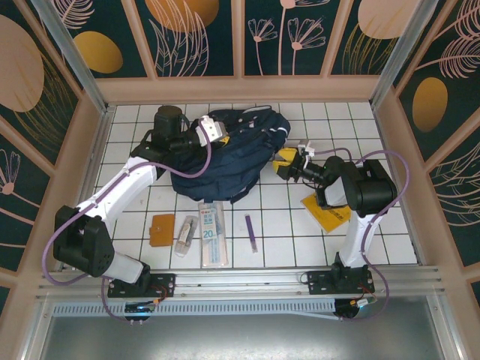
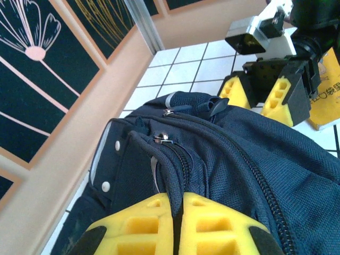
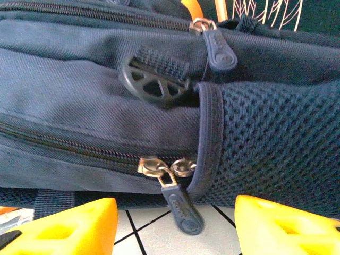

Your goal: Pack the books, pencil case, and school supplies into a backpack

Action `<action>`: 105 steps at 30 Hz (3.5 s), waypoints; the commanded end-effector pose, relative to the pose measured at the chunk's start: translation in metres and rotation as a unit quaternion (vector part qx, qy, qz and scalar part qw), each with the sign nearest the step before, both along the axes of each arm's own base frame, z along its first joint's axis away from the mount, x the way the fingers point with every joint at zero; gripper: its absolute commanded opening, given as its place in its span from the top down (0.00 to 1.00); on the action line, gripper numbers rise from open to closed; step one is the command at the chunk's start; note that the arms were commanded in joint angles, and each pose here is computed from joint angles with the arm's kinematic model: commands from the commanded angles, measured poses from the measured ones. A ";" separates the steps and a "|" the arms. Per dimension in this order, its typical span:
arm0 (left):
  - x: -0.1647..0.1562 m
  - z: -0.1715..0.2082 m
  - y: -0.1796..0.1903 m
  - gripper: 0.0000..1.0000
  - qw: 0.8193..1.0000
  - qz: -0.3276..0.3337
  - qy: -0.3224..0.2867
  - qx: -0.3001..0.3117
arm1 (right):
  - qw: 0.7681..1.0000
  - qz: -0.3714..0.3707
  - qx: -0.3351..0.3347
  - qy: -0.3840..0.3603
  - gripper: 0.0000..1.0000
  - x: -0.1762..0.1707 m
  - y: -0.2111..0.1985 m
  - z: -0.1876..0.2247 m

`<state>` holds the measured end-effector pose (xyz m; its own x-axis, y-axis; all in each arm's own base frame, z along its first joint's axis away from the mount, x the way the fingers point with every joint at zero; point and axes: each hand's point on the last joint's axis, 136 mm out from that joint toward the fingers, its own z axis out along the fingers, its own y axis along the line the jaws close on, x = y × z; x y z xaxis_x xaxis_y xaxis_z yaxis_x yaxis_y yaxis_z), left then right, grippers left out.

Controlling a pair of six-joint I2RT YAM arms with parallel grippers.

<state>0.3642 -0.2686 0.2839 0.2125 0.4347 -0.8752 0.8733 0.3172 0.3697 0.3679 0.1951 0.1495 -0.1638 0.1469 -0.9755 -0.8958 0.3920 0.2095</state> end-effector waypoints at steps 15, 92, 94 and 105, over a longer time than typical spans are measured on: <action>0.010 0.066 -0.009 1.00 0.994 -0.015 -0.095 -0.049 | 0.997 0.040 0.005 -0.063 1.00 -0.026 0.018 0.022; -0.016 -0.198 -0.011 0.57 0.679 0.506 0.526 -0.086 | 0.673 -0.243 -0.007 0.699 0.48 0.000 0.078 -0.063; -0.012 -0.197 -0.011 0.57 0.678 0.511 0.521 -0.089 | 0.675 -0.240 0.006 0.698 0.68 0.004 0.081 -0.061; -0.004 -0.191 0.008 0.58 0.674 0.534 0.502 -0.092 | 0.704 -0.235 0.044 0.669 0.84 0.018 0.082 -0.012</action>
<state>0.3582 -0.2742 0.0895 -0.8826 -0.2458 -0.4007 -0.0751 0.9151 -0.3961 0.3776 0.2782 0.1042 -0.8502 0.5222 0.0667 0.3891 0.5379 0.7479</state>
